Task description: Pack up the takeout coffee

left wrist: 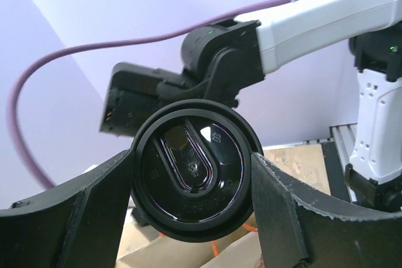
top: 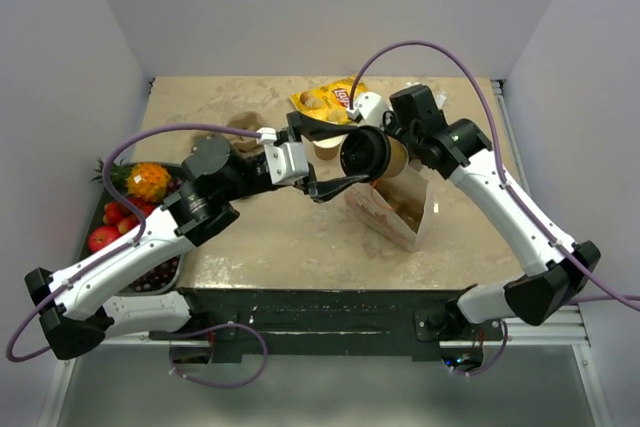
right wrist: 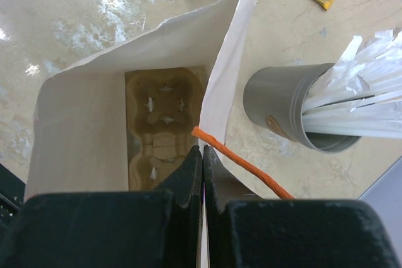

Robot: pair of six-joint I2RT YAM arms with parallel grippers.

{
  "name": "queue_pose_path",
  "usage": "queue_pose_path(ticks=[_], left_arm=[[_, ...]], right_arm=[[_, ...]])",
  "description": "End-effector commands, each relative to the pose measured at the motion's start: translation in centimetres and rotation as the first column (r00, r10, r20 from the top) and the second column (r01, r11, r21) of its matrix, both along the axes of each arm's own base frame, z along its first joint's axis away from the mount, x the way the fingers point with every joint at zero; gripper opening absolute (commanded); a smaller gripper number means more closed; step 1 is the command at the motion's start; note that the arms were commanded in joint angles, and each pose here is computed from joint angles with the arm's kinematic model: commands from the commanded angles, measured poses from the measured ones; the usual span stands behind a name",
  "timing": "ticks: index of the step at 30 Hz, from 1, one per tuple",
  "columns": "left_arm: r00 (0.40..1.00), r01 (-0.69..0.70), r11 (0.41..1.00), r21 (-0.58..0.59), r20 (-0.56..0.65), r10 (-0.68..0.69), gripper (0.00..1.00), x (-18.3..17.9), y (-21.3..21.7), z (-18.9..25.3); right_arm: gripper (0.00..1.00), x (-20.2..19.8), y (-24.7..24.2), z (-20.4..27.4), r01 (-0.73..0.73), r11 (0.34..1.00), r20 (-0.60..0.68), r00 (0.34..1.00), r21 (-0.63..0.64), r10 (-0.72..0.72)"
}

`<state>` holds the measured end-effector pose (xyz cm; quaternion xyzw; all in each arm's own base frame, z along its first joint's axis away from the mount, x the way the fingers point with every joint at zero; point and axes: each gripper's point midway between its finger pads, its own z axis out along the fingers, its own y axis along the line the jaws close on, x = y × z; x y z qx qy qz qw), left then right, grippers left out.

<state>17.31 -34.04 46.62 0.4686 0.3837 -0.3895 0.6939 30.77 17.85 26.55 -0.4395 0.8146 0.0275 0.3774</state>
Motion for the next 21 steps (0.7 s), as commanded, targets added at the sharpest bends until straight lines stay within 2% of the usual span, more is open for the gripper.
queue_pose_path(ticks=[1,6,10,14,21], left_arm=[[0.992,0.082,0.991,-0.102,0.109,-0.071,0.38,-2.2,-1.3,3.4],[0.985,0.122,0.990,-0.074,0.128,-0.112,0.38,-2.9,-2.7,2.2],[0.983,0.128,0.989,-0.074,0.145,-0.117,0.38,-3.2,-2.8,2.6],[0.984,0.115,0.992,-0.056,0.142,-0.106,0.38,-2.7,-3.2,1.7],[0.993,0.071,0.996,-0.058,0.102,-0.064,0.37,-1.2,-4.6,-1.3]], right_arm=[[0.00,0.8,0.4,2.5,0.046,0.997,0.053,0.997,0.067,-0.050],[0.00,3.2,-2.4,5.9,0.150,0.984,0.143,0.976,0.091,-0.162],[0.00,3.5,-2.9,9.5,0.113,0.991,0.239,0.963,0.076,-0.128],[0.00,2.4,-2.1,9.0,0.055,0.996,0.216,0.974,0.067,-0.068],[0.00,1.4,-0.5,5.4,0.013,0.997,0.130,0.991,0.071,-0.023]])
